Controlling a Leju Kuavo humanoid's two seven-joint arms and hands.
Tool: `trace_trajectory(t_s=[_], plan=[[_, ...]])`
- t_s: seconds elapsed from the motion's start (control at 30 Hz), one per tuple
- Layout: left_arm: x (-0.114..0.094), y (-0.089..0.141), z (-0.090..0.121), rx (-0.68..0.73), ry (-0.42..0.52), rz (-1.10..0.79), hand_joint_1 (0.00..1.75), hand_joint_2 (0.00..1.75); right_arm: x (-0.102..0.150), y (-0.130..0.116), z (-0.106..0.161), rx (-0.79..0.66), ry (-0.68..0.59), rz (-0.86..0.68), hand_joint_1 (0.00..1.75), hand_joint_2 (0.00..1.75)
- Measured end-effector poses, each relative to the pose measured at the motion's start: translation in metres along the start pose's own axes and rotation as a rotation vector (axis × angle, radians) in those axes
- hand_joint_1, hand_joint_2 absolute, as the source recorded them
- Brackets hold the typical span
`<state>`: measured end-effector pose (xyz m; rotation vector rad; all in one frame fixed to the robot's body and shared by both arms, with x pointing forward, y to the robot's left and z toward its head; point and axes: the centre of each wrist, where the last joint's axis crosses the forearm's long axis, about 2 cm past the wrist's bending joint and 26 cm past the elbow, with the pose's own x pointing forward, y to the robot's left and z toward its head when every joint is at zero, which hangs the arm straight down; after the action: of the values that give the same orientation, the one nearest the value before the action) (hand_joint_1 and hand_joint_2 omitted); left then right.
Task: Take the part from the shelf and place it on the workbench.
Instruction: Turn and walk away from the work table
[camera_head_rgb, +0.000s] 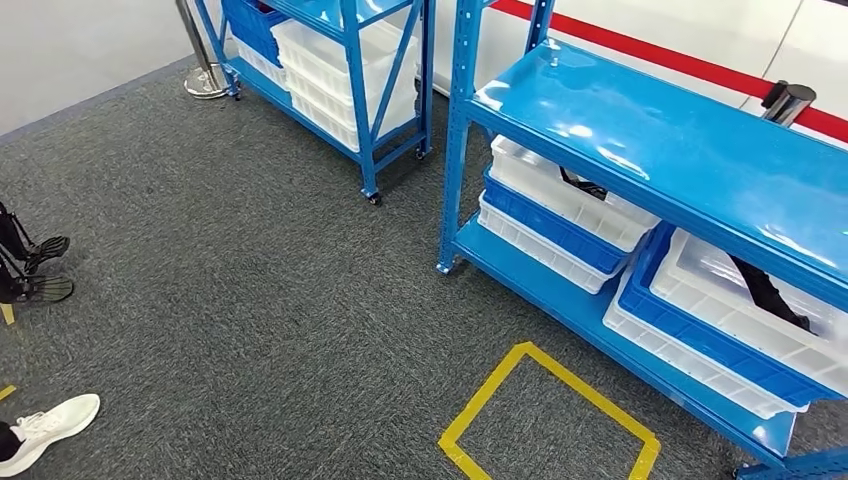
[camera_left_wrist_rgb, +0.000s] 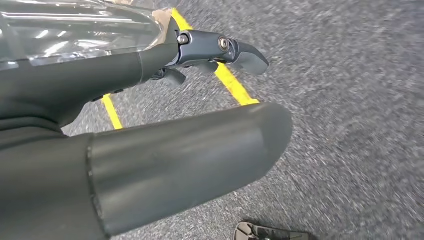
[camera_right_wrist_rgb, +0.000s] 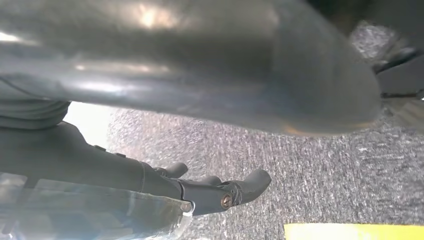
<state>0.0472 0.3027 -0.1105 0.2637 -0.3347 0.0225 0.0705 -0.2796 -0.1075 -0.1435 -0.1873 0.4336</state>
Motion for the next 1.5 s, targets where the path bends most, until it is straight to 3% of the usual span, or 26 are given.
trace_trajectory(t_s=[1.5], plan=[[0.0011,0.0025,-0.0009,-0.014,-0.027,-0.03,0.0,0.0,-0.0053,0.0016,0.0002,-0.005,0.019,-0.039,0.0,0.0]])
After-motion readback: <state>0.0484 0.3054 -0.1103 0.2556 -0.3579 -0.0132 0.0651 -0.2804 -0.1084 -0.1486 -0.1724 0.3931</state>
